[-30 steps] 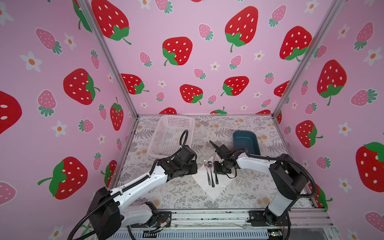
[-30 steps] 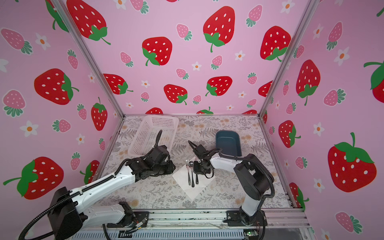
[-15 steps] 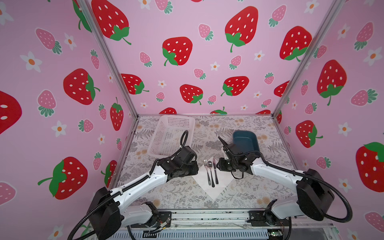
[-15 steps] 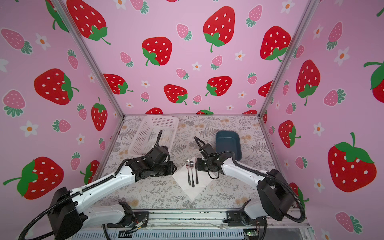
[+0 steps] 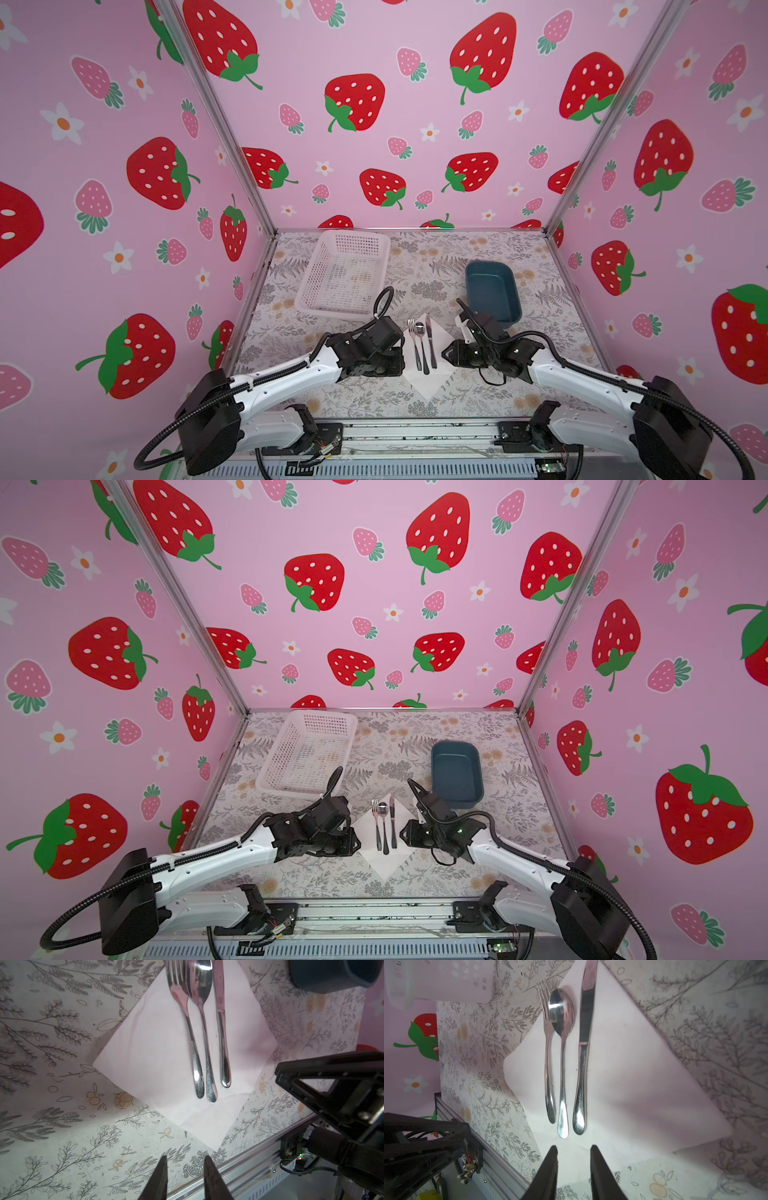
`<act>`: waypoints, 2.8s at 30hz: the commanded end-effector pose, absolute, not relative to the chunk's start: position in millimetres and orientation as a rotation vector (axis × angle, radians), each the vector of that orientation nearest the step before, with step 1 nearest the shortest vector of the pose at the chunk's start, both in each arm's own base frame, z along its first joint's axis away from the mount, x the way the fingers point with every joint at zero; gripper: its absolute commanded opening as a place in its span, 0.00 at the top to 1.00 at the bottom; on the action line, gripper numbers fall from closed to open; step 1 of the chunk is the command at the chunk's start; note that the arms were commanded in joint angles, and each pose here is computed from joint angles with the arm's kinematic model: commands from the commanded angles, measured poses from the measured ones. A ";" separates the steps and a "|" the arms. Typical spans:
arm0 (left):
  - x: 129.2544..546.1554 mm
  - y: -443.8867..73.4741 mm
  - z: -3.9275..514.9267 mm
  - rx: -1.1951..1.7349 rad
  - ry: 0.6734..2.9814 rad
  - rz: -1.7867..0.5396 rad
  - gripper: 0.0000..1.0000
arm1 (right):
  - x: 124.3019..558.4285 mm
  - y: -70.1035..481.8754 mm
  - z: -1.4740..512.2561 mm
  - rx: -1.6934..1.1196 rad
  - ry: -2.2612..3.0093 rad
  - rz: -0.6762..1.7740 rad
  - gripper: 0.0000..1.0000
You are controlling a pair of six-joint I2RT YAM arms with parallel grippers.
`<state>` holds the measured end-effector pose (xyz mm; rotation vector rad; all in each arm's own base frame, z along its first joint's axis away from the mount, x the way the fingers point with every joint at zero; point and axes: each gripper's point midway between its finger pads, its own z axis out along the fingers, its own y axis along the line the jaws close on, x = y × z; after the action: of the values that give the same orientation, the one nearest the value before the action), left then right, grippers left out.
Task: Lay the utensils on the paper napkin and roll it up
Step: 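Move the right gripper down to the napkin corner nearest the robot, then pinch the near napkin corner with the right gripper and lift it over the utensil handles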
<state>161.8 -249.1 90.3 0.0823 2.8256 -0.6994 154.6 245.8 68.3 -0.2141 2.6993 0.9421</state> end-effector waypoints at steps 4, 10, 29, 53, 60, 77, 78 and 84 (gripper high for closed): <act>161.7 -249.0 101.8 0.008 2.799 -0.743 0.68 | 133.0 259.9 85.4 -0.170 2.612 1.215 0.66; 169.2 -247.7 105.1 -0.063 2.777 -0.743 0.66 | 109.4 264.6 67.6 -0.200 2.711 1.196 0.62; 202.1 -264.0 102.9 -0.273 2.738 -0.668 0.64 | 68.3 254.8 35.9 -0.026 2.872 1.295 0.52; 203.7 -255.2 117.9 -0.059 2.712 -0.736 0.63 | 64.7 270.2 25.6 0.292 2.853 1.346 0.53; 205.4 -253.8 119.3 -0.050 2.723 -0.732 0.63 | 67.9 273.4 22.0 0.332 2.852 1.336 0.53; 204.2 -260.1 120.5 -0.021 2.732 -0.767 0.62 | 76.2 292.2 34.3 0.316 2.760 1.466 0.52; 203.6 -260.0 120.3 -0.015 2.737 -0.761 0.62 | 77.1 294.2 36.0 0.312 2.751 1.476 0.52; 201.9 -257.5 121.9 -0.011 2.743 -0.751 0.62 | 89.5 306.2 57.6 0.264 2.644 1.526 0.52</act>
<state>200.4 -257.3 114.2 -0.0194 2.7485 -0.7498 79.8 293.6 36.7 0.2766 2.7387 1.4605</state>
